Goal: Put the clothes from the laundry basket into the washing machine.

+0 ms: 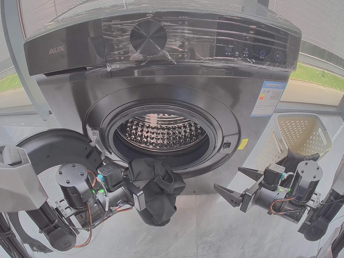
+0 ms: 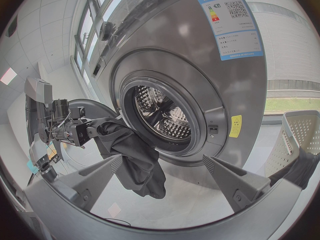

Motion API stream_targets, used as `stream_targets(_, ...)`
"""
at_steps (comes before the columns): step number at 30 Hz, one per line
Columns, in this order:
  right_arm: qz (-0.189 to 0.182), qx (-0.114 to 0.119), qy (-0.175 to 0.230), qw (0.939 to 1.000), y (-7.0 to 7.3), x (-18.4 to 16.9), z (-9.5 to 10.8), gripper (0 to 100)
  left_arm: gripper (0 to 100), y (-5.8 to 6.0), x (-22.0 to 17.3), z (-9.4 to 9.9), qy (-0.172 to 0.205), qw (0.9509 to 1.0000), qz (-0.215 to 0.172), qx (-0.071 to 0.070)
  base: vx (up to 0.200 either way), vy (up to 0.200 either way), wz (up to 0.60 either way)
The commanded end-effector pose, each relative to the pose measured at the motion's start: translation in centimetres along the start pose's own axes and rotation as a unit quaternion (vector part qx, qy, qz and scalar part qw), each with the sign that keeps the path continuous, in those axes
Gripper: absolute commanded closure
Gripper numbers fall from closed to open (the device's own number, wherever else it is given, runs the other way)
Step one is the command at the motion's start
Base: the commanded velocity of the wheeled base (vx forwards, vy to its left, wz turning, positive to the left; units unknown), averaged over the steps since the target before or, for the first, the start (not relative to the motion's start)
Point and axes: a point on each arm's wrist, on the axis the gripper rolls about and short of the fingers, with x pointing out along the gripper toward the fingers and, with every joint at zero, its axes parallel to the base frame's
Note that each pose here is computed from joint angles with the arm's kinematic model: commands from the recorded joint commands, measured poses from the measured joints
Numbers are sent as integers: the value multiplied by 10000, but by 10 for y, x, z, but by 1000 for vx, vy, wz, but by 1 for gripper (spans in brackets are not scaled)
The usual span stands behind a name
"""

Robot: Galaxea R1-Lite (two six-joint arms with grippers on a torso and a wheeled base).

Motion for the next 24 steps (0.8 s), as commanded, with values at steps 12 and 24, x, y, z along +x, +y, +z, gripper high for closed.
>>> stream_targets(12,55,-33,-93,9999,3,-4,4,0,100,0,4,4,-116,9999,2,25,0,0,0)
stream_targets(24,223,-60,-83,9997,10,-7,4,0,100,-5,63,-28,65,9999,-145,68,0,0,0)
